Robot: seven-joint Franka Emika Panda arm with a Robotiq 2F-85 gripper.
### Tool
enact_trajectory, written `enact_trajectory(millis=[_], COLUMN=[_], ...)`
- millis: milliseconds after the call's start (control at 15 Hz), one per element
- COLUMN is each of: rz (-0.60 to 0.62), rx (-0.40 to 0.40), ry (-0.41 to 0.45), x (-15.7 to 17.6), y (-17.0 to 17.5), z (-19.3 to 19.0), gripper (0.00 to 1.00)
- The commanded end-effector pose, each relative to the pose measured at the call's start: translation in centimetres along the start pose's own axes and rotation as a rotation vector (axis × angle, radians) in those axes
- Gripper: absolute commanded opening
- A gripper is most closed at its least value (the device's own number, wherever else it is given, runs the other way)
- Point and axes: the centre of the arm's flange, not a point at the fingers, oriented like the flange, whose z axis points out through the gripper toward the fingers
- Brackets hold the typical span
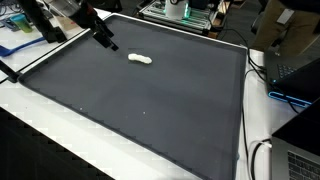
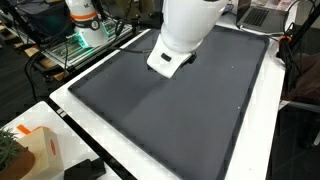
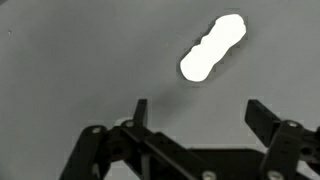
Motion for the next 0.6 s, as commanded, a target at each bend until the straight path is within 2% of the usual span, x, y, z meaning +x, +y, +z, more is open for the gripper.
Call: enact_trajectory(millis=[0,533], rz=[0.027,0.041], rx=[0.030,0.029], ry=[-0.028,-0.056], x=[1.9,2.3], y=[-0.1,-1.0], z=[-0.2,1.3], gripper=[1.00,1.00])
